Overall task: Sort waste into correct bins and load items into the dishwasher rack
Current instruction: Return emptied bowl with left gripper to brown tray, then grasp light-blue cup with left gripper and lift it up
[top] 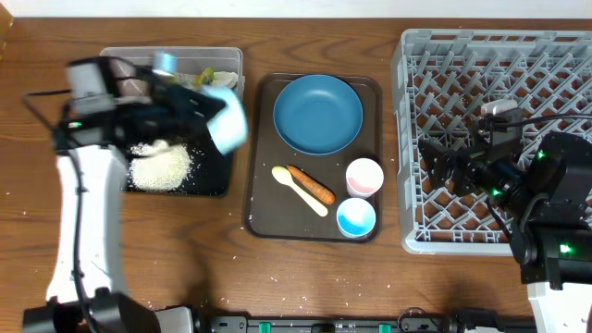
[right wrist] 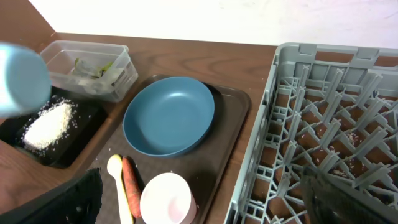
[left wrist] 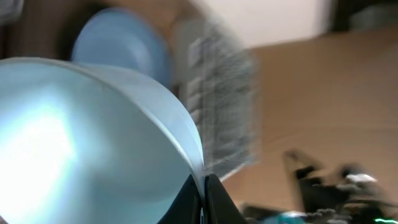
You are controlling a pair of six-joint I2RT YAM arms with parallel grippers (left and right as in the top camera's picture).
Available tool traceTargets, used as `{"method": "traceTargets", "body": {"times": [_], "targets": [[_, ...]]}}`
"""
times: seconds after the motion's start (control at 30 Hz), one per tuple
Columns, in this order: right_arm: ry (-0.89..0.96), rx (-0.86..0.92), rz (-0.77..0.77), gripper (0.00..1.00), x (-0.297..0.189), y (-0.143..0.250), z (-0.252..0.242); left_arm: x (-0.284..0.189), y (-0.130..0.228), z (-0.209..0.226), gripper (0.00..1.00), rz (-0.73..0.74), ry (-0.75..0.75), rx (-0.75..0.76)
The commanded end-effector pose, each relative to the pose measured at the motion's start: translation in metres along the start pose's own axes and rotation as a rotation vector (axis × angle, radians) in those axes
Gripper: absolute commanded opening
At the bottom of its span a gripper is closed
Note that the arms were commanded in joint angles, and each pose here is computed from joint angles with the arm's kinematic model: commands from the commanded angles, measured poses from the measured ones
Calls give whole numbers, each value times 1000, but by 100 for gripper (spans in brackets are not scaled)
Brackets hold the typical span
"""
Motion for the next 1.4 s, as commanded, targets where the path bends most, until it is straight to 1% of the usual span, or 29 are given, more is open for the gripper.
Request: {"method": "traceTargets", "body": {"times": [0.0,0.07,0.13,0.3,0.47,0.67,0.87,0.93,1.03,1.07,1.1,1.13,1.17,1.27,1.37], "targets": [[-19,-6,-10,99,-2,-5,8,22,24,25,6,108,-348,174],[-19,-6,-11,99,-2,-5,8,35,45,27,6,201,-438,226],[-19,-5,-10,99,-2,-5,8,51,69,25,6,301,-497,301],[-18,-4,-7,99,-2,-5,7,85,122,17,6,481,-531,450],[-18,-4,-7,99,-2,-5,8,106,158,24,6,587,-619,587],[-18,-2,-4,99,-2,-4,7,132,186,34,6,670,-626,657],[-18,0,-1,99,-2,-3,7,143,201,51,6,744,-646,643],[-22,6,-1,99,-2,-3,8,144,203,53,7,755,-650,639],[-22,53,-3,99,-2,-4,8,145,203,54,16,749,-659,617],[-22,56,-3,99,-2,-4,8,145,203,54,25,749,-659,616],[-22,55,-3,99,-2,-4,8,145,203,54,30,749,-658,617],[-22,55,-3,99,-2,-4,8,145,203,54,38,749,-658,617],[-21,55,-3,99,-2,-4,8,145,203,54,43,749,-658,617],[-22,54,-4,99,-2,-4,8,144,197,47,51,736,-655,619],[-22,54,-3,99,-2,-4,8,142,185,29,53,705,-629,626]]}}
Point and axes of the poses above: each gripper's point midway between its finger pads, its own x axis out along the fingers, its own z axis along the line the jaws close on, y = z × x, the point moved 2 cm from there along -x, back along the fingers, and after that the axes turned 14 degrees about x, right-handed, at the moved point
